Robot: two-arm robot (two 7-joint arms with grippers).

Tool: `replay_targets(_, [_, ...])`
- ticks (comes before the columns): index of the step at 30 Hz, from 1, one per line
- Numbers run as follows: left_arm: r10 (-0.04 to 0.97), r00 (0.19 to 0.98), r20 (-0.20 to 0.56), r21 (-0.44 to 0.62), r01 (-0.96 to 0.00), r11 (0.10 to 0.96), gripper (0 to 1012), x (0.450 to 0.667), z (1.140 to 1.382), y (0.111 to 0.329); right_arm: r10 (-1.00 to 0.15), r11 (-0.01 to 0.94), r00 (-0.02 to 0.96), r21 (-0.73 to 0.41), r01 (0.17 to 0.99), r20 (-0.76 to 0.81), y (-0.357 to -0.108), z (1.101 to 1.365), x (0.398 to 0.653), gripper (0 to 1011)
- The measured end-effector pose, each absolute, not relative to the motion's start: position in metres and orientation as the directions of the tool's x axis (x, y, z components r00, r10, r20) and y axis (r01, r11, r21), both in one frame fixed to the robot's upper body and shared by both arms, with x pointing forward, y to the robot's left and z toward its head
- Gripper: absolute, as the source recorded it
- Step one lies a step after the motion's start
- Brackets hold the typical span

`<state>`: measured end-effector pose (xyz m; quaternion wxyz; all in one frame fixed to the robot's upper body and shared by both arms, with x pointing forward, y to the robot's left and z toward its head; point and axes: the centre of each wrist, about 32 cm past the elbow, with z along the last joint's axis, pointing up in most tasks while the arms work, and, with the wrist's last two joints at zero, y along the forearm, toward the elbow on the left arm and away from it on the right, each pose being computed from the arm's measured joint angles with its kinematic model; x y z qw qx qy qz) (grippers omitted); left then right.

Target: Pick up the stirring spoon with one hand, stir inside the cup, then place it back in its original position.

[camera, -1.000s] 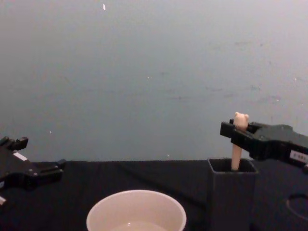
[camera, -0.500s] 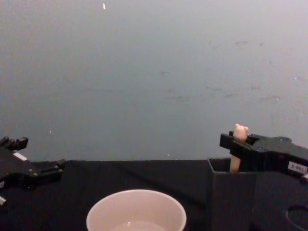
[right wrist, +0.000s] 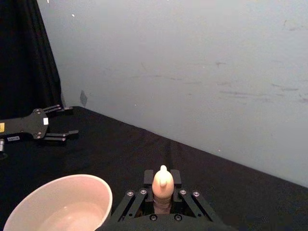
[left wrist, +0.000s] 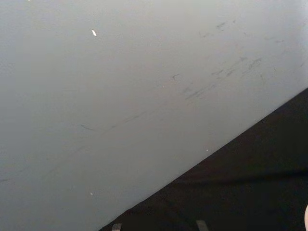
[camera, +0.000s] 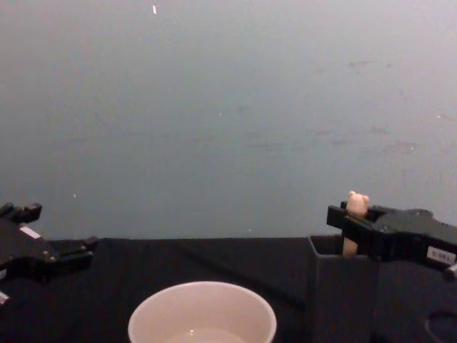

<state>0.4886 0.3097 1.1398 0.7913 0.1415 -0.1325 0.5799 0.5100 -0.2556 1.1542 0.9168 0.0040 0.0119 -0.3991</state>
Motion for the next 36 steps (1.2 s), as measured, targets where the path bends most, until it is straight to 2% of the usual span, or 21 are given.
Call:
replay_targets(9, [0.88,0.292,0.374,0.07,-0.955,0.287,1002,0.4886,1.1398,0.3097,-0.73,0.683,0.682,0.0,0.731,-0.027,-0.2557,1.1546,0.5102,210])
replay_targets(11, [0.88,0.292,0.374,0.07,-0.955,0.287,1001,0.4886,1.1398,0.3097,-0.73,0.683,0.682,0.001,0.731,-0.027,-0.2557,1.1547,0.5102,246])
replay_targets(12, [0.88,0.292,0.374,0.07,-0.955,0.287,1001,0.4886,1.1398,0.3097,-0.73,0.683,0.682,0.001,0.731,-0.027,-0.2558,1.1548,0.5103,301])
replay_targets(18, [0.88,0.292,0.374,0.07,-0.955,0.287,1001,0.4886,1.1398,0.3097,-0.73,0.683,0.683,0.002,0.73,-0.027,-0.2558,1.1549,0.5104,451])
replay_targets(21, [0.88,0.292,0.374,0.07,-0.955,0.287,1002,0.4886,1.1398,0.3097,-0.73,0.683,0.683,0.002,0.73,-0.027,-0.2558,1.1549,0.5104,580])
replay_targets(22, [0.88,0.292,0.374,0.07,-0.955,0.287,1001,0.4886,1.1398,0.3097,-0.73,0.683,0.683,0.002,0.73,-0.027,-0.2558,1.1549,0.5104,580])
replay_targets(31, [0.88,0.292,0.374,0.07,-0.955,0.287,1001,0.4886,1.1398,0.3097,-0.729,0.684,0.683,0.003,0.73,-0.028,-0.2558,1.1549,0.5104,887])
replay_targets(32, [0.88,0.292,0.374,0.07,-0.955,0.287,1001,0.4886,1.1398,0.3097,-0.729,0.684,0.683,0.003,0.73,-0.028,-0.2558,1.1549,0.5104,887])
replay_targets(36, [0.88,0.292,0.374,0.07,-0.955,0.287,1001,0.4886,1.1398,0.3097,-0.729,0.684,0.684,0.003,0.73,-0.028,-0.2558,1.1549,0.5104,995])
